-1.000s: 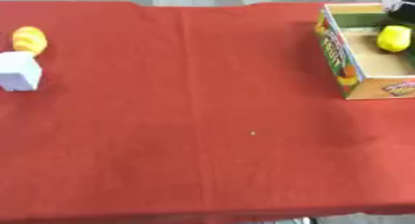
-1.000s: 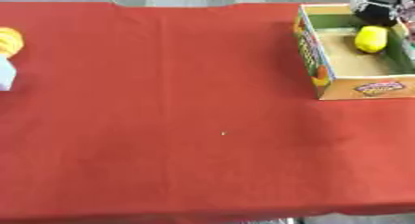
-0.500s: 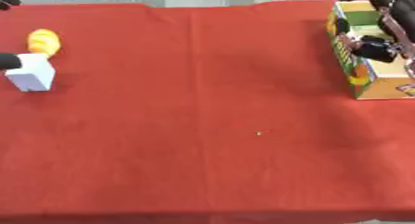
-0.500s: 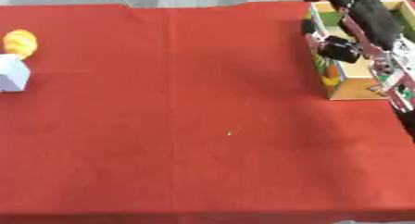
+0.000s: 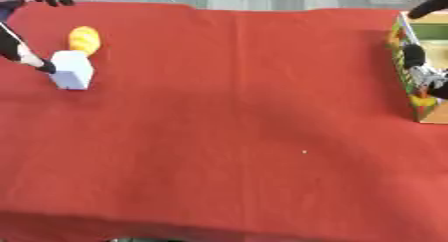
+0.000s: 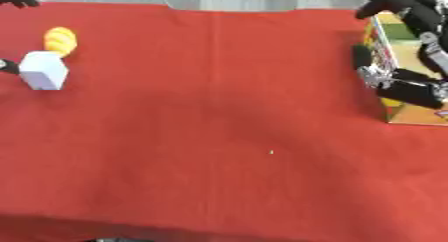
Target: Pick up the objects with one hand, pass them to the other hand, and then place them into the box on the other side of the table.
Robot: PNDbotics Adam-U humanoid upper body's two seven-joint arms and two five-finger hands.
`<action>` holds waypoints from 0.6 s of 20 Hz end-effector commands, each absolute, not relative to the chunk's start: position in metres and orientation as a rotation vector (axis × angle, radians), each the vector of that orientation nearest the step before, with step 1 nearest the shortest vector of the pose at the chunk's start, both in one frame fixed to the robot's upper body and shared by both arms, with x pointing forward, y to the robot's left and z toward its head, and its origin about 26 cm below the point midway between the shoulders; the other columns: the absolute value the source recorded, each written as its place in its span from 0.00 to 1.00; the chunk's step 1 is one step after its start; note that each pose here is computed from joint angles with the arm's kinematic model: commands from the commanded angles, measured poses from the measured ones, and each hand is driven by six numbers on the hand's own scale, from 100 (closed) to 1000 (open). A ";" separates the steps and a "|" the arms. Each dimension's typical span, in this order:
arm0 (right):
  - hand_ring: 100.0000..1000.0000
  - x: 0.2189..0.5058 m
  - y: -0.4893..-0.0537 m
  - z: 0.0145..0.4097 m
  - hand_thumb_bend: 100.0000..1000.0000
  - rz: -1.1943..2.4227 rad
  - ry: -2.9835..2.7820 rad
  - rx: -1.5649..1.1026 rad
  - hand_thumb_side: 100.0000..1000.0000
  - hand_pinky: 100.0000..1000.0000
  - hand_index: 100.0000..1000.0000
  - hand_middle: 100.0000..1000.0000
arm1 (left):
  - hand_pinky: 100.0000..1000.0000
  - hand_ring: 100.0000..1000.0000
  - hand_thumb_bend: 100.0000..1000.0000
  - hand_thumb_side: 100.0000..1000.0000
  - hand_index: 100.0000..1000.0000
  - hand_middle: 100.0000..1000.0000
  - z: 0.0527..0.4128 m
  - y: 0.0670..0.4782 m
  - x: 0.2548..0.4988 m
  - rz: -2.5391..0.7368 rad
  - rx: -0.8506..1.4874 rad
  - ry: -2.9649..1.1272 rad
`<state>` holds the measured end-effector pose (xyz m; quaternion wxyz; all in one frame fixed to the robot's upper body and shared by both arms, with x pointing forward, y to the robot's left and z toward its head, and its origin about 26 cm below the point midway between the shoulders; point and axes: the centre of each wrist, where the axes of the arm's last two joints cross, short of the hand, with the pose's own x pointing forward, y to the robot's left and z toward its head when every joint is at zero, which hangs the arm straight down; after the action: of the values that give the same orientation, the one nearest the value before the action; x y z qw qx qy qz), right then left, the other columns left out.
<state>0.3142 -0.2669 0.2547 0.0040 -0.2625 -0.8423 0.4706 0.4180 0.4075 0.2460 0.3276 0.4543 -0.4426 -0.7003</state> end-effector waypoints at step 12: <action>0.59 0.303 -0.262 0.266 0.00 1.488 -2.634 -0.703 0.14 0.79 0.96 0.58 | 0.81 0.77 0.54 0.05 0.85 0.75 0.197 0.438 0.443 -1.825 1.331 -0.992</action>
<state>0.3076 -0.2605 0.2566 0.0322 -0.2208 -0.8478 0.4810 0.4426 0.4309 0.1822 0.3303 0.4925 -0.3732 -0.7135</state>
